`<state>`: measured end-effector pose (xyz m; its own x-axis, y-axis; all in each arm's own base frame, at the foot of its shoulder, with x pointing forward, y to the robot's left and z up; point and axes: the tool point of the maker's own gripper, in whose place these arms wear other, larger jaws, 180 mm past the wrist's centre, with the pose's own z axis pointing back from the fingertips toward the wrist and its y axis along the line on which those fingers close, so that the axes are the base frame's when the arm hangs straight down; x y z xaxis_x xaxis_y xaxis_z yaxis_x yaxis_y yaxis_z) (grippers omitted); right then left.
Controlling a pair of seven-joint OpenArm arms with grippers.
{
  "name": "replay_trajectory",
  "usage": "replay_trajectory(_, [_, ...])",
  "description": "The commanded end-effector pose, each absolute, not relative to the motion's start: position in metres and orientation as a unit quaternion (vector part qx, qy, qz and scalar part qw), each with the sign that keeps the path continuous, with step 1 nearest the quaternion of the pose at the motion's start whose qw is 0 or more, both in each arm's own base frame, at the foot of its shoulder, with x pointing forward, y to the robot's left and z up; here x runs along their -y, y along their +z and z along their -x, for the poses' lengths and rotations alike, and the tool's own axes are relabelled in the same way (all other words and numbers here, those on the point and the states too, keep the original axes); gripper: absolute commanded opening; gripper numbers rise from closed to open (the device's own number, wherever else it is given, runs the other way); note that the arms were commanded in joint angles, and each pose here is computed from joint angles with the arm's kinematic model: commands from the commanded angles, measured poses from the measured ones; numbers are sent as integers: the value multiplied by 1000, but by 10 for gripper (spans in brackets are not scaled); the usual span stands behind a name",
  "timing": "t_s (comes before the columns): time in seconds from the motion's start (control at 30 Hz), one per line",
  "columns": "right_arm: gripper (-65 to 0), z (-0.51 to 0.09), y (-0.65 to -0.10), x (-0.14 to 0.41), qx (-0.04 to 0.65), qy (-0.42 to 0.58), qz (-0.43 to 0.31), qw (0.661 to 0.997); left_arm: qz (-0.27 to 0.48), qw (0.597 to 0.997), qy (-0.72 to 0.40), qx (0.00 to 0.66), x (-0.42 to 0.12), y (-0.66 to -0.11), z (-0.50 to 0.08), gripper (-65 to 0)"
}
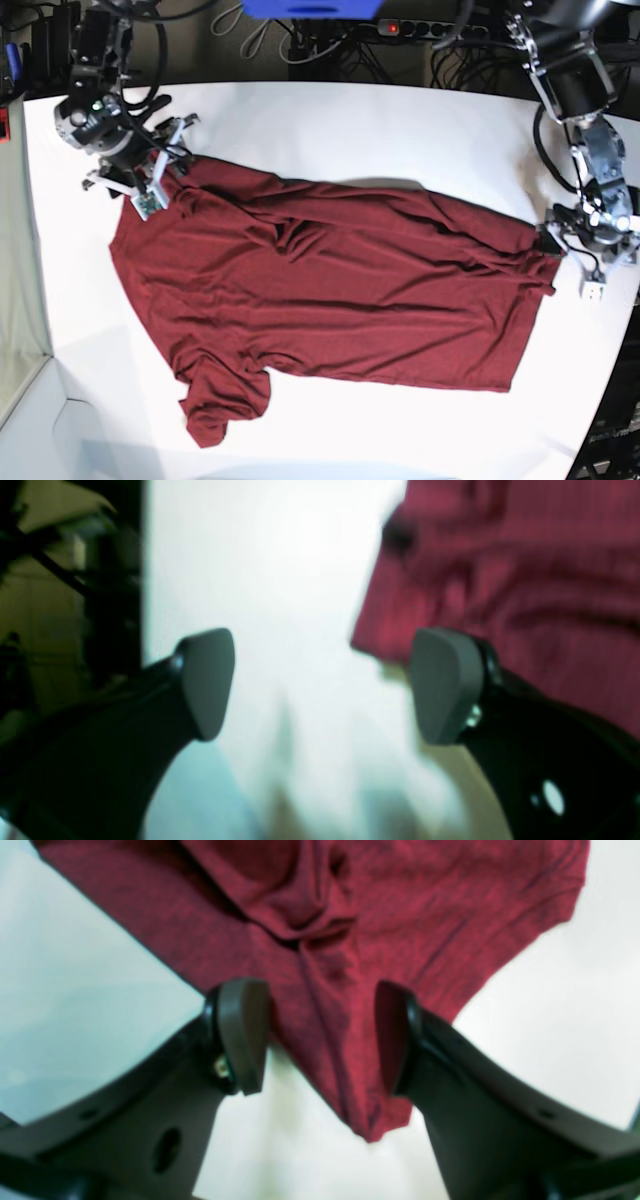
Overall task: Layout the t-shirt on the table in an organized manner, then fold the t-shirt properly
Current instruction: 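Pull the shirt edge back with both grippers toward the table border, then stretch the shirt edge with both grippers apart and release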
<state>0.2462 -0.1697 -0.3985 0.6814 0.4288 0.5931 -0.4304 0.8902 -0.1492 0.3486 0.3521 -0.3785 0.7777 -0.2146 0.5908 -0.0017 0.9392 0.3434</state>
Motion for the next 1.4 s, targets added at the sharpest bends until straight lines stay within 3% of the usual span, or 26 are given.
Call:
replay_trajectory(0.0, [-306,-259,-385,167,356,234,-3,905,-168,914,-59,364,-356,-362,-362,-121])
replay_trajectory(0.27, [-306,-265,-381,156,380,229,-19,896,-108,929,-42,352,-335,-414,-365,-138])
replay_trajectory(0.5, [-307,-261,-413,163,341,216,-35,914,-85,942,-28,323,-335,-443,-357,-304])
replay_trajectory(0.67, [-307,-253,-422,172,325,218,-31,920,-95,949,-27,300,-347,-454,-333,-383])
replay_trajectory(0.93, [-307,-233,-430,202,292,236,-2,927,-134,960,-54,239,-363,-465,-267,-388])
replay_trajectory(1.37, [-307,-203,-436,221,277,258,5,926,-167,963,-106,183,-340,-456,-179,-388])
